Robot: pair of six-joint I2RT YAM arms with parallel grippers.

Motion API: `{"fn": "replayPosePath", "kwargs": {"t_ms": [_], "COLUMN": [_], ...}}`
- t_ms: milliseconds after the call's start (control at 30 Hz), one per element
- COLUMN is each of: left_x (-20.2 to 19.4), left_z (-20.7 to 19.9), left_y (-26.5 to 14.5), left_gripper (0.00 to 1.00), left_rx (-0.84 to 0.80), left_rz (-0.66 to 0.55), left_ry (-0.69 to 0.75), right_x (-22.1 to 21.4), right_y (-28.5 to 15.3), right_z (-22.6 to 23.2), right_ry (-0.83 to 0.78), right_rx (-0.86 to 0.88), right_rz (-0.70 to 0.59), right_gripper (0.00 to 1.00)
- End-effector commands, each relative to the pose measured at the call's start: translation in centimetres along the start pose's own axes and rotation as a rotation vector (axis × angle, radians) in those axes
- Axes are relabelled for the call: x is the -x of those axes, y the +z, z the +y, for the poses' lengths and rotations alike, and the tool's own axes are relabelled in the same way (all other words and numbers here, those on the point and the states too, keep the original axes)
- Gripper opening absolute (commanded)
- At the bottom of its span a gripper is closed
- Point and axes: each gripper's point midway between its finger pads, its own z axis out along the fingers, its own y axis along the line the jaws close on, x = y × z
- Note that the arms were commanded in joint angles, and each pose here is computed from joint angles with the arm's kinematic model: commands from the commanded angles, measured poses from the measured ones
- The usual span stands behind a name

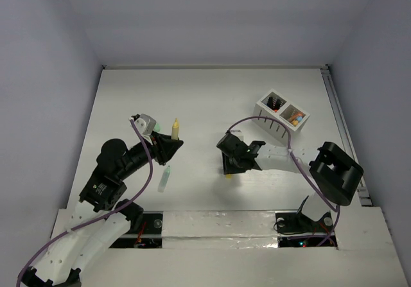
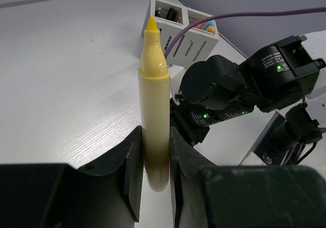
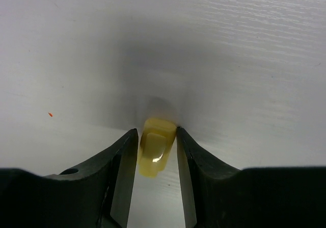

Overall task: Sort the stationery into containers
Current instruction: Pick up the pen cap from the center of the board, then close the pen cap on the pen.

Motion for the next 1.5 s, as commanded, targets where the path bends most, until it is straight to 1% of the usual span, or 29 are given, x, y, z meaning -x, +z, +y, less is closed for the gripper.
{"fn": "replayPosePath", "kwargs": {"t_ms": [0,333,467,533,567,667,733,800,867,900,933,1000,1067,1133,1167,1233,1333,1467], "left_x": [0.8,0.7,0.8,0.7,0.7,0.7,0.6,0.7,0.5,0.3,0.2,0.0,-0.3,-0.4,-0.4,-0.6,-0.7,-0.9], "left_z": [-0.4,-0.4,-0.5,-0.5,-0.6,-1.0,-1.2,-1.1,-1.1,-1.0,-1.1,-0.9,-0.5,-0.1,0.1,0.2,0.5,0.9], "left_y": [0.0,0.1,0.1,0.1,0.2,0.3,0.4,0.7,0.8,1.0,1.0,1.2,1.2,1.3,1.4,1.5,1.7,1.8], "left_gripper": [0.00,0.00,0.00,0.00,0.00,0.00,0.00,0.00,0.00,0.00,0.00,0.00,0.00,0.00,0.00,0.00,0.00,0.00], "left_rx": [-0.022,-0.022,-0.028,-0.033,-0.036,-0.058,-0.072,-0.073,-0.075,-0.074,-0.077,-0.069,-0.050,-0.033,-0.022,-0.018,-0.002,0.013], "left_rz": [-0.032,-0.029,-0.030,-0.027,-0.028,-0.025,-0.021,-0.020,-0.012,-0.006,-0.002,0.008,0.017,0.022,0.021,0.029,0.038,0.045], "left_ry": [0.022,0.021,0.023,0.022,0.021,0.017,0.007,0.000,-0.007,-0.010,-0.013,-0.017,-0.018,-0.017,-0.018,-0.021,-0.023,-0.023], "right_x": [1.3,1.2,1.5,2.4,2.9,5.7,8.5,10.9,14.9,16.1,18.6,20.9,23.7,25.0,25.7,26.3,26.8,26.5], "right_y": [-0.2,0.2,0.0,-0.4,-0.7,-2.5,-4.6,-6.3,-9.7,-11.0,-13.2,-16.3,-20.4,-22.8,-24.6,-26.0,-28.0,-29.1], "right_z": [0.0,-1.0,-1.1,-0.6,-0.3,1.9,3.9,4.8,6.4,7.0,7.9,8.8,10.0,10.7,11.5,12.2,14.1,15.2], "right_ry": [-0.009,-0.046,-0.055,-0.045,-0.050,-0.046,-0.029,-0.017,0.016,0.022,0.053,0.056,0.077,0.087,0.094,0.099,0.106,0.108], "right_rx": [-0.025,-0.089,-0.097,-0.077,-0.058,0.041,0.124,0.159,0.234,0.264,0.321,0.365,0.430,0.485,0.545,0.598,0.724,0.832], "right_rz": [-0.031,-0.021,-0.030,-0.064,-0.083,-0.187,-0.290,-0.385,-0.530,-0.578,-0.665,-0.759,-0.873,-0.935,-0.983,-1.018,-1.049,-1.067], "right_gripper": [0.42,0.42,0.31,0.27,0.22,0.18,0.18,0.18,0.17,0.17,0.17,0.16,0.16,0.16,0.16,0.16,0.15,0.15]}}
